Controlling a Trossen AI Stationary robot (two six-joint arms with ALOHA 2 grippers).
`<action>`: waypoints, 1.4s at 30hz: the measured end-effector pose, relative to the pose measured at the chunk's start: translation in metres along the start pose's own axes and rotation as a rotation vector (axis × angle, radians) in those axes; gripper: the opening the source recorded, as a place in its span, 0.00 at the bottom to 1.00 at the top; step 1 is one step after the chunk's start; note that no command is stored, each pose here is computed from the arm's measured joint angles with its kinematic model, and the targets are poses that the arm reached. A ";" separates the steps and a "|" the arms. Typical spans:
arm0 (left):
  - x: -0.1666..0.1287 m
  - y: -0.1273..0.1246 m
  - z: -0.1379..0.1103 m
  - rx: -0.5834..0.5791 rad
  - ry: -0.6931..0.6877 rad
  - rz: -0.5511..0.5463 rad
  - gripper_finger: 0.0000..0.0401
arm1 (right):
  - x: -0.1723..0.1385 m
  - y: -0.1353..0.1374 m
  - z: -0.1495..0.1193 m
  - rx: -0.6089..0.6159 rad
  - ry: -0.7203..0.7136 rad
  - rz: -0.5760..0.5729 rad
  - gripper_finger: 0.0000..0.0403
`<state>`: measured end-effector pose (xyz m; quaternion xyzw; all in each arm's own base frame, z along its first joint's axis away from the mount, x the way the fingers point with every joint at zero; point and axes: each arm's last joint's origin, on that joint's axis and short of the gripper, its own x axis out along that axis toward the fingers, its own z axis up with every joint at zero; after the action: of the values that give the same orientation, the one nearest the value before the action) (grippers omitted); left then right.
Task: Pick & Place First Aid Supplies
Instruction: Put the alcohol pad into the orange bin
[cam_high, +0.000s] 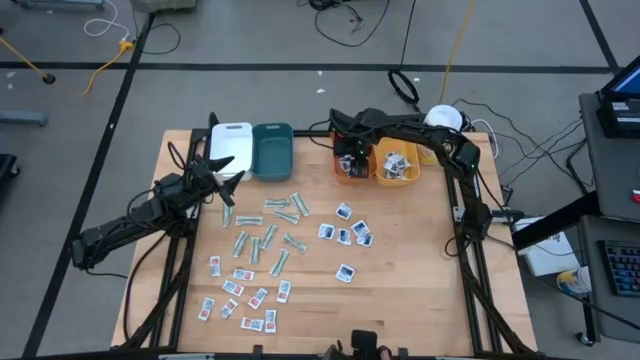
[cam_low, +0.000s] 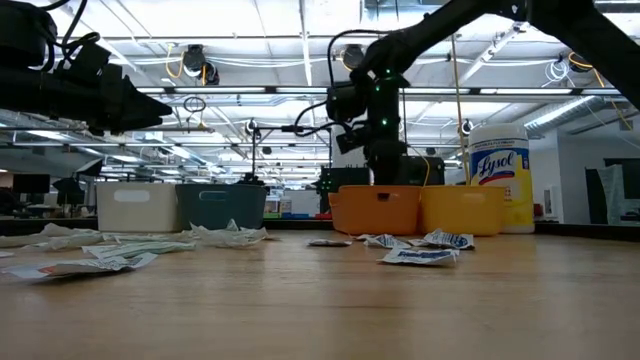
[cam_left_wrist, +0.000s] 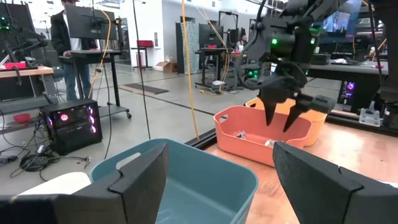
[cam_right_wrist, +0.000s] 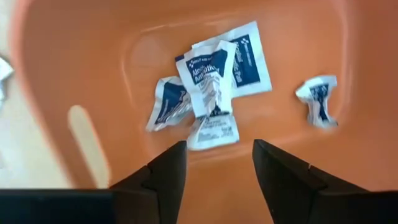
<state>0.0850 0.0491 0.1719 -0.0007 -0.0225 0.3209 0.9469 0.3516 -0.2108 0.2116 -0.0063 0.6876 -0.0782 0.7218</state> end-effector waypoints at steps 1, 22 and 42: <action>0.000 0.000 0.000 0.000 0.000 0.000 0.74 | -0.004 0.000 0.000 0.016 0.008 0.005 0.43; 0.000 0.000 0.000 0.000 0.000 0.000 0.74 | -0.061 0.048 0.005 0.606 0.119 0.055 0.44; 0.000 0.000 0.000 0.000 0.000 0.000 0.74 | -0.073 0.180 -0.025 0.663 0.049 0.116 0.44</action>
<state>0.0850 0.0490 0.1718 -0.0008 -0.0224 0.3208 0.9469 0.3423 -0.0217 0.2613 0.2698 0.6411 -0.2565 0.6711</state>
